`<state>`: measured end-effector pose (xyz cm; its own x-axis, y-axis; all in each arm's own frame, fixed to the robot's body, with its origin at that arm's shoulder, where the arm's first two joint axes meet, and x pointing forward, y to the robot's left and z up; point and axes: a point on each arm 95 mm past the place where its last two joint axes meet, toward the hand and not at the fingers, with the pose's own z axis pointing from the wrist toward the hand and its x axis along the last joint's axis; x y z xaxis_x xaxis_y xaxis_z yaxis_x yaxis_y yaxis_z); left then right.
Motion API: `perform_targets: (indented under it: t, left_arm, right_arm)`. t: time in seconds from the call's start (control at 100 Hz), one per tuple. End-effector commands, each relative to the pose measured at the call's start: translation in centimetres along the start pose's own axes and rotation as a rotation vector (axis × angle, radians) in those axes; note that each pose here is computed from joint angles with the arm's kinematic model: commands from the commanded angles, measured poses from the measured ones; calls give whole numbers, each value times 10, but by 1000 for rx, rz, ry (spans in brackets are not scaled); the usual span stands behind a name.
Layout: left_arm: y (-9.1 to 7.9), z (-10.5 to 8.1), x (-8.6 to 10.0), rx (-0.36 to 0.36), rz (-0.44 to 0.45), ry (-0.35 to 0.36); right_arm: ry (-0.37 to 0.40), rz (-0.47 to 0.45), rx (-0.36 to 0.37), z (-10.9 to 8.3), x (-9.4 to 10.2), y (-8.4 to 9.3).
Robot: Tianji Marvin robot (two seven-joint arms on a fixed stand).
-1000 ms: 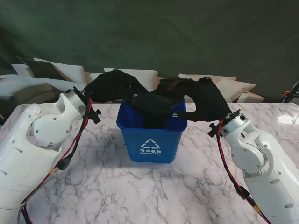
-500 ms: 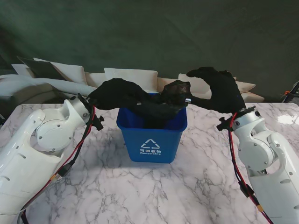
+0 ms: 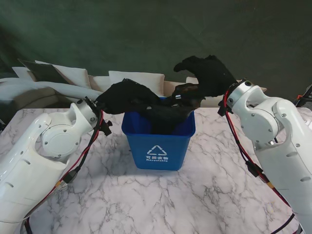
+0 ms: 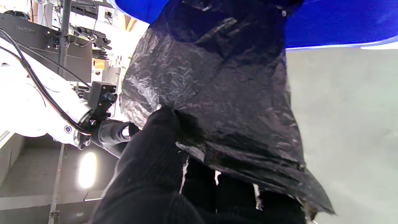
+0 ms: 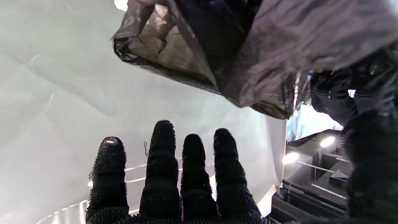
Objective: Fit the garbage bag over the bin
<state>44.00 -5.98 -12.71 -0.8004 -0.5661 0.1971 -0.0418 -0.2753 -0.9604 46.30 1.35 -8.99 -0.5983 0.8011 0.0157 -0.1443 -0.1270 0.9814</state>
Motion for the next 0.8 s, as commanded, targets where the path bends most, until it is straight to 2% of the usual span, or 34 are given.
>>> perform_targets:
  t: [0.0,0.13,0.29,0.44,0.61,0.79]
  left_arm:
    - [1,0,-1,-10,5,6]
    - [2,-2,-1,-5,14,14]
    - [5,-5,-1,-5,19,17]
    - [6,-10,3,3,22,32]
    - [5,-14,7,13,17,43]
    - [6,-19,9,2,22,62]
  right_arm:
    - [-4,0,33,2,0,-3]
    - [16,-2,90,3,2,-7]
    - [30,-36,125,7,7,-14]
    - [24,-31,119,18,11,-21]
    - [24,-40,75,29,12,-24]
    - [1,-53,30,39,12,-18]
